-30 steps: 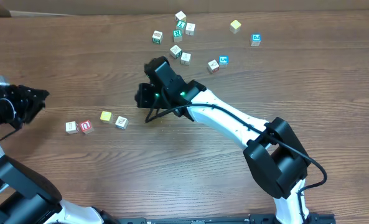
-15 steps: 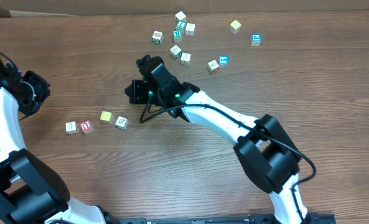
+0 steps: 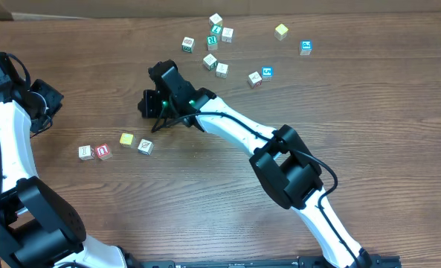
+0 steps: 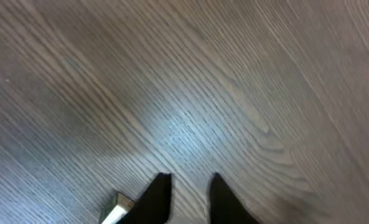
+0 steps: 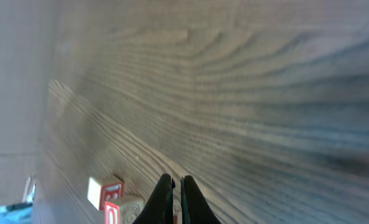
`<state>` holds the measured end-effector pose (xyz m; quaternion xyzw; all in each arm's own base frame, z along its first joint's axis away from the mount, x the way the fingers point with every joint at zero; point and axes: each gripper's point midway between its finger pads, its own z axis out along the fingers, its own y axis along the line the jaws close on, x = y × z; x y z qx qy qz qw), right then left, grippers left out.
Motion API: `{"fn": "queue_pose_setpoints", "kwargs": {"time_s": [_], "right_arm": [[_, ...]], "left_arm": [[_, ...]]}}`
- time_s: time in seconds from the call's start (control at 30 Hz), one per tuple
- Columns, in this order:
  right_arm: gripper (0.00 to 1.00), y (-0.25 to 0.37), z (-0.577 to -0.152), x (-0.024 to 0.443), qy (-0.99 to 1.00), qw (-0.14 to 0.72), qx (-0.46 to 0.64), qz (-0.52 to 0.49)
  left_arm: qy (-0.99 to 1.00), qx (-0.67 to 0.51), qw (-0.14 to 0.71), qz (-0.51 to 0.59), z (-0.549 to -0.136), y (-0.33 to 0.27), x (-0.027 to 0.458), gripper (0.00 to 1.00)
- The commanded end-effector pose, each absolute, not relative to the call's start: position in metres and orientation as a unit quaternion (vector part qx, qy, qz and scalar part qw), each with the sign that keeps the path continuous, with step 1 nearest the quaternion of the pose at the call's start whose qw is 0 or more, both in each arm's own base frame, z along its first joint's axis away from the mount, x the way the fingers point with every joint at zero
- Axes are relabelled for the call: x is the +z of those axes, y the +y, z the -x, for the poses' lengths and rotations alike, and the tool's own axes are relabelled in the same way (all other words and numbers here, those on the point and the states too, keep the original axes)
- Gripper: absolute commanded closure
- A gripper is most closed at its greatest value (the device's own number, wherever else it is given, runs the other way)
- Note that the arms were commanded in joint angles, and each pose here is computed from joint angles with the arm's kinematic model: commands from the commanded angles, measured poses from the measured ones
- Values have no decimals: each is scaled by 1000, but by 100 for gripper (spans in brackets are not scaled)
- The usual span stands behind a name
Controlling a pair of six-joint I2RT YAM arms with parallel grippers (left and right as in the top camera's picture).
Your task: Form a horizontal line
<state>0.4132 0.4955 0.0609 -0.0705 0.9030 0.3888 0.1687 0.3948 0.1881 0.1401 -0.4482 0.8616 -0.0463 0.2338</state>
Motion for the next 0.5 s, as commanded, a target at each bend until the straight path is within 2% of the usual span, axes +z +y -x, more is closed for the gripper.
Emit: {"fn": "queue_pose_setpoints", "kwargs": {"time_s": [0.0, 0.07, 0.2, 0.23, 0.47], "right_arm": [[96, 516, -394, 48, 901, 149, 398, 89], [96, 520, -387, 37, 905, 148, 388, 91], [96, 523, -383, 22, 912, 154, 370, 90], [96, 525, -383, 23, 910, 156, 373, 92], [96, 531, -378, 26, 903, 152, 386, 110]], "left_arm": [[843, -30, 241, 480, -392, 201, 146, 68], [843, -29, 241, 480, -392, 201, 146, 64], [843, -29, 241, 480, -391, 201, 146, 35], [843, -29, 241, 480, -392, 201, 146, 32], [843, -29, 241, 480, -392, 201, 146, 21]]}}
